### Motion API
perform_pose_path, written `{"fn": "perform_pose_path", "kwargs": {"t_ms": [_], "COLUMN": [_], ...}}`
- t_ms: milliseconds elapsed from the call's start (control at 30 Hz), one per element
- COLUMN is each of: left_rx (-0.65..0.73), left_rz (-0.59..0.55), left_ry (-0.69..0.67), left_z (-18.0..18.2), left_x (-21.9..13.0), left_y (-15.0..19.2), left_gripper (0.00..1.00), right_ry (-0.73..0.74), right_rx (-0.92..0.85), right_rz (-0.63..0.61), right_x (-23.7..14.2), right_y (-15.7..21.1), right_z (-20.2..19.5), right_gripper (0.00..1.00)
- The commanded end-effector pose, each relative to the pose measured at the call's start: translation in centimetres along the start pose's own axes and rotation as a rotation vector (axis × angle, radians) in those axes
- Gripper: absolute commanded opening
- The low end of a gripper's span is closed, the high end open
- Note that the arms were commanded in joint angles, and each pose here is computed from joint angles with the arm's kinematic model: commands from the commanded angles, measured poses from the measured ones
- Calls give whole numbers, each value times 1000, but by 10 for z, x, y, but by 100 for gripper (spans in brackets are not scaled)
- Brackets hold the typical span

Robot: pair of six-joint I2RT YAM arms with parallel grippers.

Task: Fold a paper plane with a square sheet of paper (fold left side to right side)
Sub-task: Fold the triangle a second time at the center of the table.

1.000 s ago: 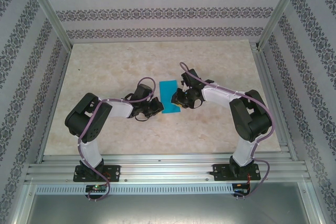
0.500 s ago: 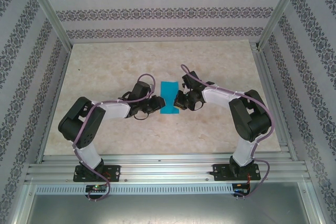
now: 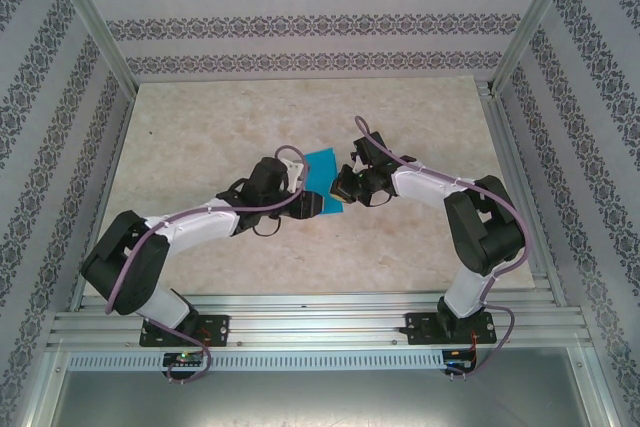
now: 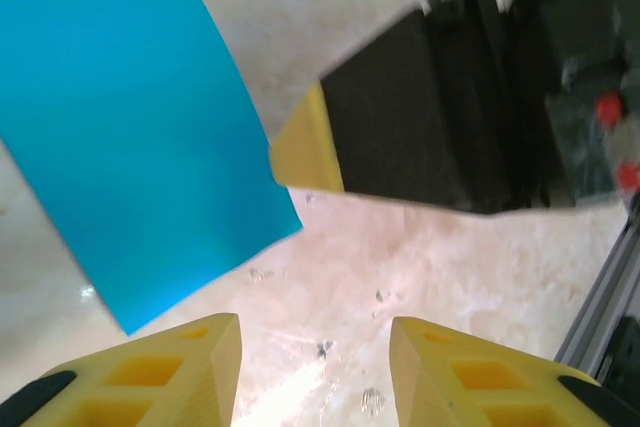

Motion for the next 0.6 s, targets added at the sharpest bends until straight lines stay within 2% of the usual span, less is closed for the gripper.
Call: {"fn": "perform_pose_path", "kwargs": {"t_ms": [0,200,433,567], "left_rx": [143,153,144,154], "left_rz": [27,28,-23,-34], "left_ry": [25,-2,-66,-44], "left_z": [-8,-4,6,3], "left_x": [11,30,41,46], "left_y": [13,15,5,1], "left_gripper": [46,50,52,54], "right_ry": [-41,-50,-48,-46], "right_rx": [14,21,29,30], "right_rz": [-11,-4,7,10], "right_x": [-5,-5,-5,-6], "right_y": [-2,-3,-1,-2], "right_z": [5,8,8,8], "right_gripper": [0,0,0,0]}}
Point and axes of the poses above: each hand's point on the last joint's axis, 136 mm out from that joint toward the fingers, its own x axis out along the fingers, its own z axis along the line the jaws close on, y = z × x, the point moved 3 cm from there along -x, back along the fingers, and after that the axes turned 9 degrees about -x, right-handed, at the moved point
